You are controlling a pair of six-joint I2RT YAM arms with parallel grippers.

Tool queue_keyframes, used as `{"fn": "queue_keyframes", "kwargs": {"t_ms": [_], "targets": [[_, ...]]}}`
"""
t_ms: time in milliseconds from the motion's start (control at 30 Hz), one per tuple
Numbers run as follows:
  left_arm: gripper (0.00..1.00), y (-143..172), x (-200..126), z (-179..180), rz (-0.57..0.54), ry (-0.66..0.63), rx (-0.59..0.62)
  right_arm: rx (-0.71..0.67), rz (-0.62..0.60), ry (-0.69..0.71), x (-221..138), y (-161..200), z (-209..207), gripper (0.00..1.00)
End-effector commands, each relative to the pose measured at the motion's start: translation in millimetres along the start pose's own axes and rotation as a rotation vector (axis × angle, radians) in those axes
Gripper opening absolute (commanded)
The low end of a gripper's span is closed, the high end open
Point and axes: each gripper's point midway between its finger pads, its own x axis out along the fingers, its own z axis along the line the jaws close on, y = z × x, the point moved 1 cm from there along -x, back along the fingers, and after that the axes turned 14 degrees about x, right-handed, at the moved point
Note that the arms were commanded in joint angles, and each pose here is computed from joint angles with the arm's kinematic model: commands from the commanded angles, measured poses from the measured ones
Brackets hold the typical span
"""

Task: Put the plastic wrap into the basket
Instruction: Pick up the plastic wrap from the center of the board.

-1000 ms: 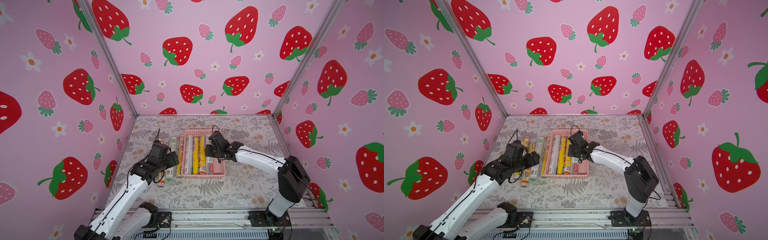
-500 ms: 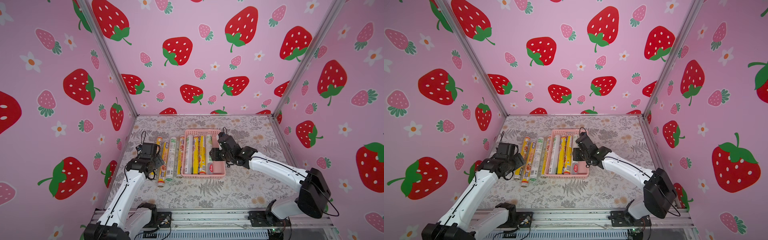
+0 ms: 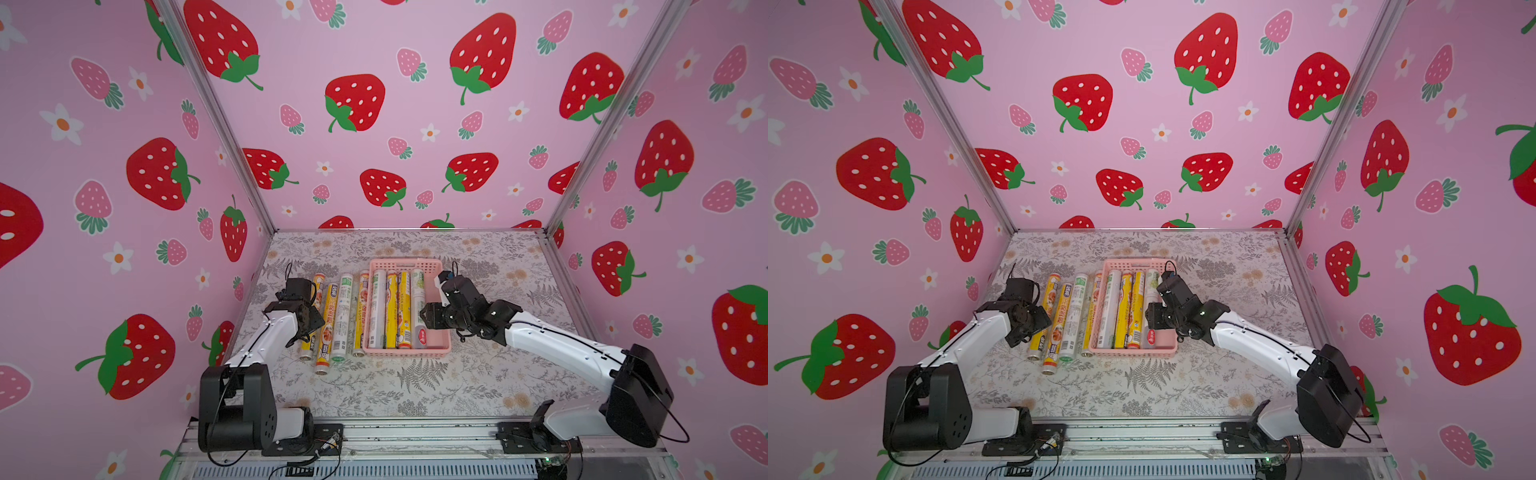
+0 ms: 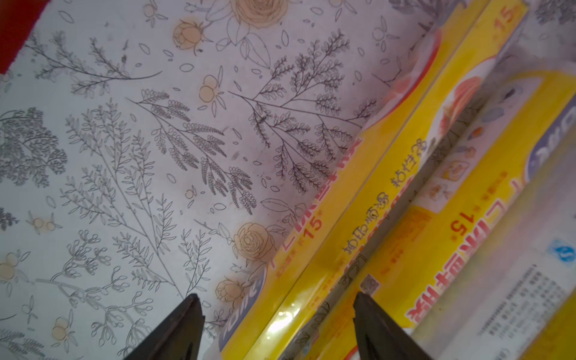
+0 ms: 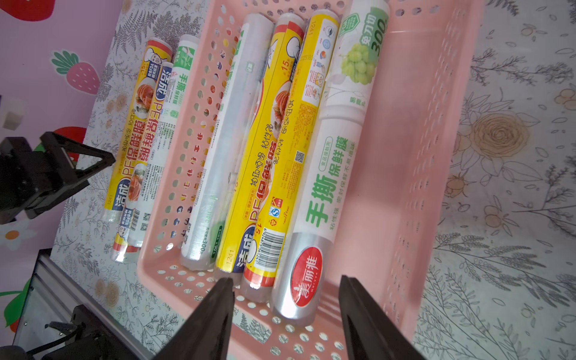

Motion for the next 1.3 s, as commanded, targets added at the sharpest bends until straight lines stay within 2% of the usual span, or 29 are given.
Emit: {"fn": "queue_keyframes", "kwargs": {"t_ms": [0, 300, 367, 500, 733, 833, 1067, 1167, 1267], "targets": [[0.79, -20.2, 9.3, -11.4, -0.036, 0.047, 0.034, -0.012, -0.040, -0.006, -9.7, -7.0, -1.2, 0.58], [0.78, -25.2, 40.1, -14.1, 0.047, 0.021, 0.067, -0.005, -0.072, 0.015, -16.0, -11.9, -6.6, 0.58], [0.69, -23.3, 46.5, -13.1, 0.084, 0.021, 0.067, -0.004, -0.082, 0.019, -17.9, -13.1, -8.3, 0.58], [0.58, -20.8, 54.5, -10.3, 0.127, 0.020, 0.054, -0.004, -0.096, 0.034, -20.2, -15.4, -12.1, 0.58], [0.43, -17.4, 57.8, -8.2, 0.158, 0.020, 0.047, 0.005, -0.109, 0.044, -22.7, -18.4, -16.1, 0.57], [0.41, -17.3, 45.3, -5.1, 0.144, 0.015, 0.037, 0.015, -0.109, 0.034, -24.5, -20.2, -15.8, 0.57], [0.40, -38.2, -7.9, -2.7, 0.015, 0.049, 0.018, 0.019, -0.145, -0.008, -33.8, -35.0, -5.9, 0.57], [0.41, -42.8, -30.4, -17.5, -0.007, 0.130, 0.016, 0.026, -0.163, -0.023, -38.1, -42.4, -3.7, 0.57], [0.42, -42.3, -66.0, -42.3, -0.065, 0.206, 0.068, 0.022, -0.183, -0.034, -45.7, -49.7, -3.6, 0.57]]}}
